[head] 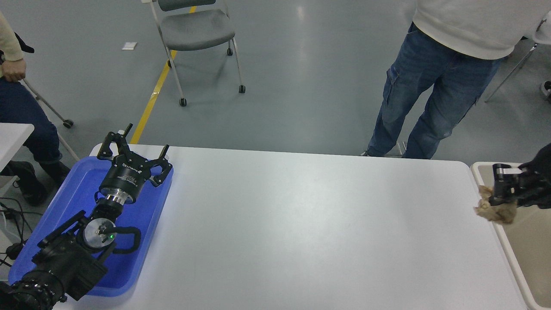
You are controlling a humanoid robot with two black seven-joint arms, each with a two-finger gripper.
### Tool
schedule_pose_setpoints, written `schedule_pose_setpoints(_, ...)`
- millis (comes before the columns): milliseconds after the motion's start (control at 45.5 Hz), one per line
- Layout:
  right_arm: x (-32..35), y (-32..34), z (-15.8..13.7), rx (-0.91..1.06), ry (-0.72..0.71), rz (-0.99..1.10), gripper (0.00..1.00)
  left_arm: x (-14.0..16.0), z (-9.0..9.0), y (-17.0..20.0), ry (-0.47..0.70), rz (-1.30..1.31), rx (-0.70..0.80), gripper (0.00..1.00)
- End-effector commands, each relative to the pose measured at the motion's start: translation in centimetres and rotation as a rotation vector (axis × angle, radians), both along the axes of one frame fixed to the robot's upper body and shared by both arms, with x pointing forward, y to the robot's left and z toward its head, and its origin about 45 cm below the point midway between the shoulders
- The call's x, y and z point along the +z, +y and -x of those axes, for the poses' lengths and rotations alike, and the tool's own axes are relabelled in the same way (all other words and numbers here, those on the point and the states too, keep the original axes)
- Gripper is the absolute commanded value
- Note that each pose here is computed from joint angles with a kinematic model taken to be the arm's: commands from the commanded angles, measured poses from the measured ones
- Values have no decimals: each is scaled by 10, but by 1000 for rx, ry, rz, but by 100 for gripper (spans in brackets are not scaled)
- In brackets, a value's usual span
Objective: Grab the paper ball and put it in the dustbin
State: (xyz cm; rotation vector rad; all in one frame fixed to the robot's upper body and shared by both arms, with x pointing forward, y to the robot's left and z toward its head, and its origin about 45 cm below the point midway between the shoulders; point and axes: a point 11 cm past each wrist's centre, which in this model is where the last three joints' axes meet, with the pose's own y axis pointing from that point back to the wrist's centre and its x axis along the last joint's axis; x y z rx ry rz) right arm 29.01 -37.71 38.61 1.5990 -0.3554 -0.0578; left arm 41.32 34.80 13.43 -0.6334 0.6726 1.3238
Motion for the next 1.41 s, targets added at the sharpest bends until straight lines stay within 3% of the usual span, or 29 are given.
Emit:
schedule_pose_setpoints(0,44,0,3,5,-71,-10,0,0,0,0,1,0,0,100)
schedule_pose_setpoints(308,70,4,1,12,-154,-14,0,0,0,0,1,0,0,100)
schedule_pose_setpoints(703,65,-14,6,-49,-136,-5,0,0,0,0,1,0,0,100)
schedule_pose_setpoints(1385,-18,-191,31,-522,-141,134,0,0,0,0,1,0,0,100)
